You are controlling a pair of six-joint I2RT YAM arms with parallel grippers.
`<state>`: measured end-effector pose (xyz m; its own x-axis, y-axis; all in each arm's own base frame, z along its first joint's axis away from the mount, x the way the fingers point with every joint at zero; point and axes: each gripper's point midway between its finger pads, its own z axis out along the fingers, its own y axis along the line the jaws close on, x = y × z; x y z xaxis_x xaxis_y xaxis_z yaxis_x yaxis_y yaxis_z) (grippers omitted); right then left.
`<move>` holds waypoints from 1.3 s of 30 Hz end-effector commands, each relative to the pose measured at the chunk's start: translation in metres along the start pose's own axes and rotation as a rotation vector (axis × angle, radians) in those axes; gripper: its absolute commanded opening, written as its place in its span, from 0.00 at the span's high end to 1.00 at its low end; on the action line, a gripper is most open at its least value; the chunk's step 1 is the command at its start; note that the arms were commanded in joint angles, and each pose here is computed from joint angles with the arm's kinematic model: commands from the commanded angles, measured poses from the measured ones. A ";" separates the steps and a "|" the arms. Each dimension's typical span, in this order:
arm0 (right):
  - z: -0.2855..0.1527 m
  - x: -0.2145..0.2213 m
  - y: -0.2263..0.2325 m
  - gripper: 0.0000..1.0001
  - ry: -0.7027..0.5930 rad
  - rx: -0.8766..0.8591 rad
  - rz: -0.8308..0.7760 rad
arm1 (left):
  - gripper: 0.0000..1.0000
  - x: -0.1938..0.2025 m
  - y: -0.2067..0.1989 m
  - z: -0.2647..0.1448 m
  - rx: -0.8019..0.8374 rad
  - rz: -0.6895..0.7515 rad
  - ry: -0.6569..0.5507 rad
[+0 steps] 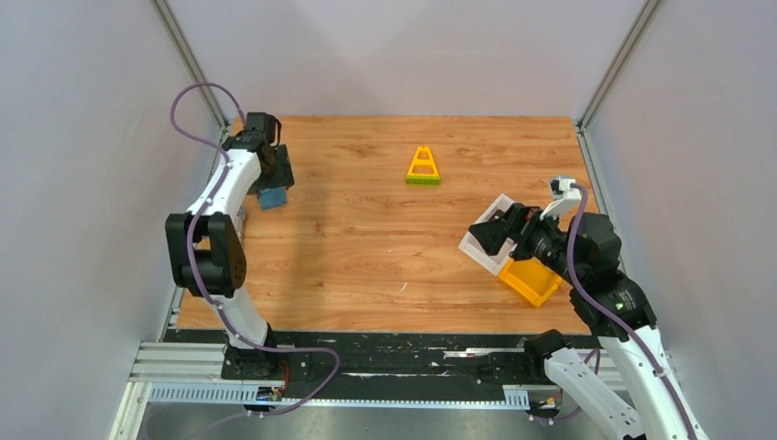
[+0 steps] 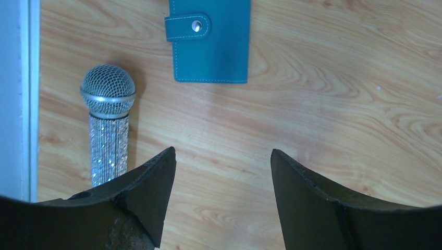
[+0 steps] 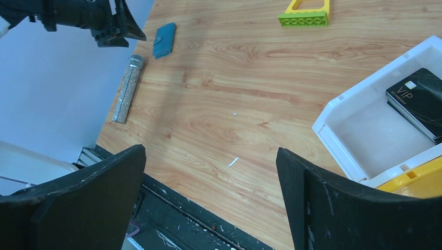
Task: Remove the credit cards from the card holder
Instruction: Move the card holder to the center of the board.
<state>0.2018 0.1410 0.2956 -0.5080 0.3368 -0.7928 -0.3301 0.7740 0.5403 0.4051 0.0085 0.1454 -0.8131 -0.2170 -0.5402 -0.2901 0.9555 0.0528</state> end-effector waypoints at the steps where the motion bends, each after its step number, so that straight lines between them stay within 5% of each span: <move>1: -0.010 -0.015 0.014 0.01 -0.045 -0.049 -0.039 | 0.26 -0.020 0.005 0.027 0.024 -0.092 -0.008; 12: -0.008 -0.017 0.015 0.01 -0.044 -0.051 -0.034 | 0.29 -0.019 0.025 0.113 -0.027 -0.095 0.121; 20: -0.005 -0.016 0.014 0.01 -0.036 -0.046 -0.030 | 0.31 -0.005 0.016 0.135 0.028 -0.090 0.212; 27: -0.004 -0.014 0.007 0.01 -0.039 -0.020 -0.027 | 0.40 0.024 -0.004 0.136 0.126 -0.109 0.322; 39: -0.001 -0.002 -0.007 0.01 -0.023 0.026 -0.024 | 0.44 0.074 -0.068 0.080 0.277 -0.012 0.377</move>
<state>0.2023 0.1393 0.2964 -0.4994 0.3356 -0.7987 -0.3288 0.7795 0.5331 0.4410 -0.0069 0.0322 -0.9143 -0.2918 -0.2808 -0.2653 0.9555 -0.1291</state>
